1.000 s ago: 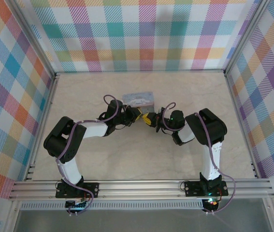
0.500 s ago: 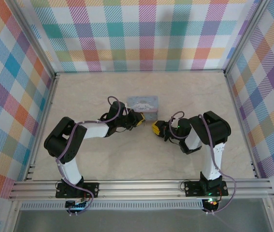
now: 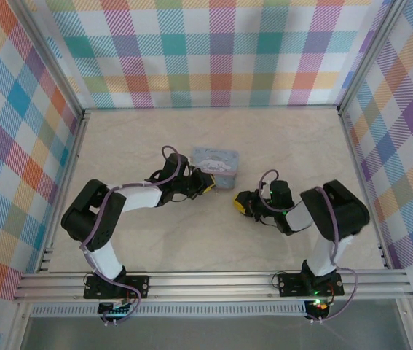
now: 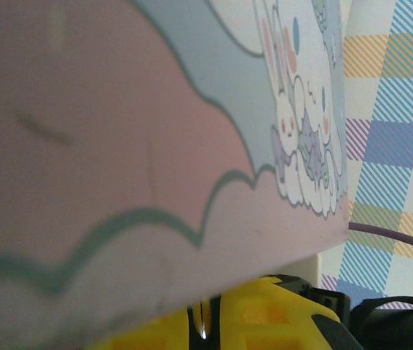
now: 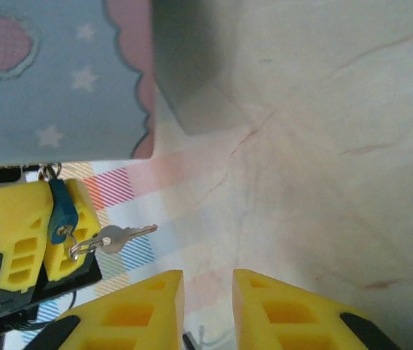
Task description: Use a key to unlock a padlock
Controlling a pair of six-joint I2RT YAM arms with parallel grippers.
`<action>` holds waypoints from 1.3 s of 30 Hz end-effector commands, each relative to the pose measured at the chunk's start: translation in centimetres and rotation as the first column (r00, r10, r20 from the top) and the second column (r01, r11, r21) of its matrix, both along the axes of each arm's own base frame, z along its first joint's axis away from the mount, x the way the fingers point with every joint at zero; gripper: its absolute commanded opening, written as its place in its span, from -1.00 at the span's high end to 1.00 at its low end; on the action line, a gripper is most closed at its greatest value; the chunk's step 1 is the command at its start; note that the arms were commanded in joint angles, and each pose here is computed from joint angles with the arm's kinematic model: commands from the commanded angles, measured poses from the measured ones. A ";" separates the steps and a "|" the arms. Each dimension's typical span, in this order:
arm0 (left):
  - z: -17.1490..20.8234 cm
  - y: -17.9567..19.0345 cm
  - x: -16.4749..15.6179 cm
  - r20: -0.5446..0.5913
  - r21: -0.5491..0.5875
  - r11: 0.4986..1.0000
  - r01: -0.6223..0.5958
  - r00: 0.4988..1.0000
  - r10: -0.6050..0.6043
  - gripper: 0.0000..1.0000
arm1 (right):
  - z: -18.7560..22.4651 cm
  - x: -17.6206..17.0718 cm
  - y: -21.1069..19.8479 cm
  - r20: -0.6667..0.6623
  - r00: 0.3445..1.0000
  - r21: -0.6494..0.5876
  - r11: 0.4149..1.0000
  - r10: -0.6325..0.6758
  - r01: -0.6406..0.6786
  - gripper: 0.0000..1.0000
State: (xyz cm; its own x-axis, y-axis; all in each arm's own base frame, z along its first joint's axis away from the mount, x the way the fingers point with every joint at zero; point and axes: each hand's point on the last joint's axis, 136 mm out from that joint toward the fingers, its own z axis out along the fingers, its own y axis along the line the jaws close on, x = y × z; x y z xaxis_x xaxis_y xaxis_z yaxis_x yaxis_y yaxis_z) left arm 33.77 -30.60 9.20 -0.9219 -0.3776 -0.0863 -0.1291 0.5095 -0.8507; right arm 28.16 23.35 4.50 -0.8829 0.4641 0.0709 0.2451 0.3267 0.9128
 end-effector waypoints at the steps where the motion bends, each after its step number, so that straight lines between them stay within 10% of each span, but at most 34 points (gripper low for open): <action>1: 2.9 -0.7 0.5 0.071 -0.029 0.999 0.020 0.997 -0.018 0.90 | -0.8 -1.6 -0.4 0.003 0.994 -0.214 0.971 0.107 -0.104 0.44; 12: 3.1 -0.7 0.5 0.066 -0.035 0.999 0.017 0.998 -0.015 0.89 | 4.7 -1.5 -0.1 0.206 0.886 -0.634 0.746 0.415 -0.202 0.19; 24: 3.8 -1.1 0.8 0.068 -0.051 0.998 0.028 0.997 -0.024 0.88 | 6.4 -0.4 3.6 0.286 0.725 -0.769 0.602 0.626 -0.216 0.05; 39: 4.2 -1.4 0.8 0.065 -0.068 0.997 0.034 0.997 -0.030 0.87 | 5.8 2.2 5.5 0.285 0.677 -0.829 0.529 0.678 -0.181 0.12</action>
